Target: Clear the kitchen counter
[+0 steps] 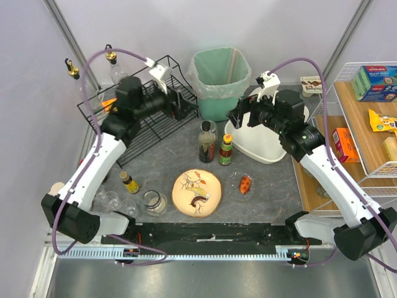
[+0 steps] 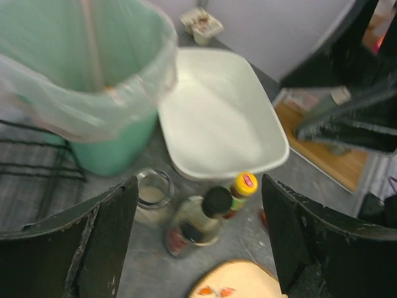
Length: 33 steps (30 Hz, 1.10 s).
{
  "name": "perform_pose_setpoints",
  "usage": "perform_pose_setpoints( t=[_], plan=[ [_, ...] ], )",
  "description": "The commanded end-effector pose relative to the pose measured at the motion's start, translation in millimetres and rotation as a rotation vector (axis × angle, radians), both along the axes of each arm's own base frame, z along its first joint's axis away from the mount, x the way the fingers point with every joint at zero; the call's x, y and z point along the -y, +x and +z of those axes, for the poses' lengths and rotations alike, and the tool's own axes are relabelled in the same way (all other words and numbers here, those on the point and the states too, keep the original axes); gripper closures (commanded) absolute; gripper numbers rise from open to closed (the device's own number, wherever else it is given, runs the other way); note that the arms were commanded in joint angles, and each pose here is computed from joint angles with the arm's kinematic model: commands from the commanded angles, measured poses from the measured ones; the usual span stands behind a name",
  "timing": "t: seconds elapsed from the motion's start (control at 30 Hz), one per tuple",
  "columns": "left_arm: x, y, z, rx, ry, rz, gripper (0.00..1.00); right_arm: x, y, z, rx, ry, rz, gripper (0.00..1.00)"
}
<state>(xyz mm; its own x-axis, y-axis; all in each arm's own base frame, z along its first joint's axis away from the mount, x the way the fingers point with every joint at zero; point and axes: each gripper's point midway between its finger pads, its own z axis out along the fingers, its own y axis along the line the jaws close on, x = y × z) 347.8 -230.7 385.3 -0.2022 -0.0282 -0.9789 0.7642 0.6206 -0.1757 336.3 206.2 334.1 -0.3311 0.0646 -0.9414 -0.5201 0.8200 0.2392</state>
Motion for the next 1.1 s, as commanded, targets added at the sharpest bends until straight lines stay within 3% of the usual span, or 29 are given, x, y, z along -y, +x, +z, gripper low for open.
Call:
perform_pose_setpoints(
  t=[0.0, 0.3, 0.8, 1.07],
  plan=[
    [27.5, -20.7, -23.2, -0.060, -0.071, -0.026, 0.16, 10.2, 2.0, 10.7, 0.024, 0.034, -0.078, 0.02],
    [55.1, -20.2, -82.8, -0.071, 0.025, 0.027, 0.17, 22.4, 0.9, 3.5, 0.009, 0.014, -0.136, 0.02],
    [81.8, -9.1, -129.2, -0.050, 0.109, 0.053, 0.22, 30.5, -2.0, -1.9, 0.009, -0.026, -0.156, 0.02],
    [83.9, -5.2, -146.3, -0.057, 0.147, 0.081, 0.37, 35.4, 1.7, -4.4, 0.009, -0.046, -0.178, 0.02]
  ],
)
